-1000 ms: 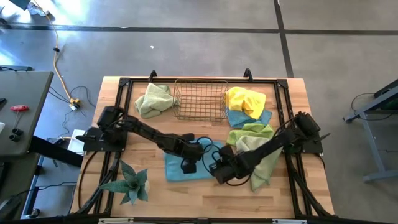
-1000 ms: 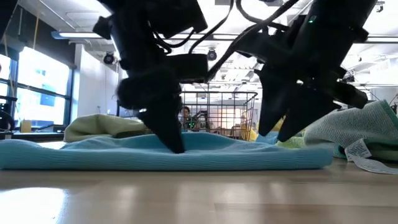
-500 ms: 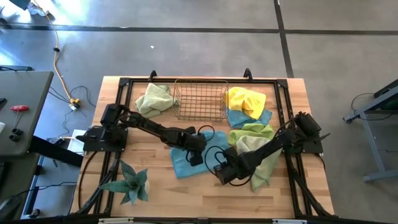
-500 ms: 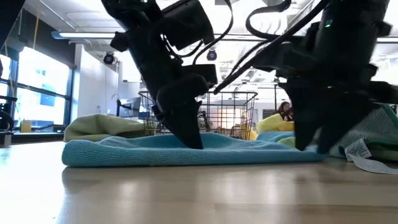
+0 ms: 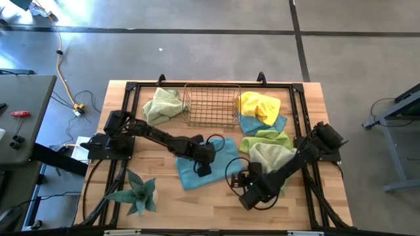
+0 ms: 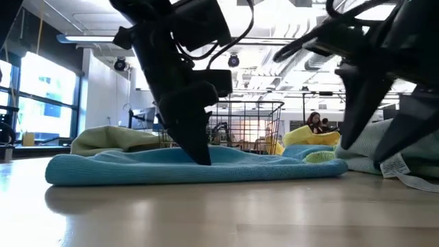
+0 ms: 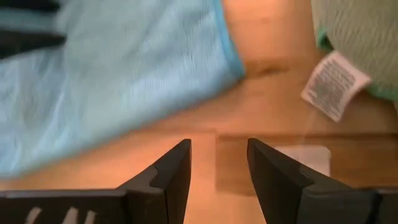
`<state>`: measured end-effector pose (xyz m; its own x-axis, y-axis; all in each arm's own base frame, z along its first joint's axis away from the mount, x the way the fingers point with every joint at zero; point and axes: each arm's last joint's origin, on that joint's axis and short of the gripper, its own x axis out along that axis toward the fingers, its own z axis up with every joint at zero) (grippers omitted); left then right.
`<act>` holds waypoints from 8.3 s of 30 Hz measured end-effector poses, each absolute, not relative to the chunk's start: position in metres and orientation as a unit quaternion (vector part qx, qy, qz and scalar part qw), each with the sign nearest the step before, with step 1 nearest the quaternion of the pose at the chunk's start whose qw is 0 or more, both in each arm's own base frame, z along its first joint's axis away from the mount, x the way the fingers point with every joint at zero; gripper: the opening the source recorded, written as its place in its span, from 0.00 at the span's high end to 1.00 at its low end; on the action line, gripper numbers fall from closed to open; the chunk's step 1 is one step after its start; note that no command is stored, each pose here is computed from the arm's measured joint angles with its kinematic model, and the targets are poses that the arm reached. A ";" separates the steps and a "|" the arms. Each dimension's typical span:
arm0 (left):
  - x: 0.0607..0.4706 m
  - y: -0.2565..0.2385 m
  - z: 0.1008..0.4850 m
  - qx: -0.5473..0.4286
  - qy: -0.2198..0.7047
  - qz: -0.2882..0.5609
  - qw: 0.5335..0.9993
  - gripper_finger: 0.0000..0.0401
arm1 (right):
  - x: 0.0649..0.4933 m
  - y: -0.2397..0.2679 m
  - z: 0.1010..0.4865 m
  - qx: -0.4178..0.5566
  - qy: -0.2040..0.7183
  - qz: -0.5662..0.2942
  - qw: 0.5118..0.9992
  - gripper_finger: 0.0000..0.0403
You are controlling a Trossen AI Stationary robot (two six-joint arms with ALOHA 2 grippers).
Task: Fold microfiber towels
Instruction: Fold the left blue towel, then put the left blue towel in the wire basket
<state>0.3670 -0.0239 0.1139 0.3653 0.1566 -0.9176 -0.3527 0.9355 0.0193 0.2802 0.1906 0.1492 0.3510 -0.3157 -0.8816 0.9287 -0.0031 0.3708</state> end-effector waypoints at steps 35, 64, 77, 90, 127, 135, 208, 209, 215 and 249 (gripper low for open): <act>0.365 -0.039 0.117 -0.102 0.540 0.144 0.823 0.67 | 0.284 0.160 0.117 0.528 0.297 -0.468 0.643 0.98; 0.320 -0.057 0.239 -0.168 0.443 0.085 0.876 0.67 | 0.310 0.119 0.165 0.463 0.303 -0.365 0.748 1.00; 0.298 -0.063 0.279 -0.197 0.388 0.066 0.898 0.67 | 0.332 0.124 0.181 0.485 0.257 -0.253 0.797 1.00; 0.274 -0.058 0.312 -0.219 0.334 0.052 0.915 0.67 | 0.352 0.140 0.175 0.516 0.213 -0.160 0.814 1.00; 0.250 -0.094 0.320 -0.200 0.349 -0.002 0.916 0.67 | 0.429 0.206 0.146 0.493 0.284 0.027 0.822 1.00; 0.249 -0.094 0.318 -0.190 0.361 0.000 0.913 0.67 | 0.429 0.211 0.151 0.479 0.290 0.089 0.824 1.00; 0.265 -0.112 0.263 -0.015 0.462 0.077 0.883 0.67 | 0.395 0.229 0.148 0.223 0.356 0.027 0.907 0.75; 0.270 -0.114 0.257 -0.009 0.468 0.075 0.880 0.67 | 0.395 0.228 0.148 0.221 0.359 0.028 0.906 0.75; 0.295 -0.127 0.222 0.018 0.492 0.042 0.869 0.67 | 0.394 0.228 0.146 0.211 0.365 0.029 0.906 0.75; 0.288 -0.165 0.155 0.033 0.619 0.002 0.784 0.67 | 0.389 0.229 0.142 0.190 0.389 0.024 0.901 0.75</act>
<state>0.2876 -0.1647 0.1550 0.2329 0.0446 -0.9715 0.0371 0.9978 0.0547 0.3894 0.2290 0.1416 0.6964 0.1910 -0.6918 0.1042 0.9268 0.3607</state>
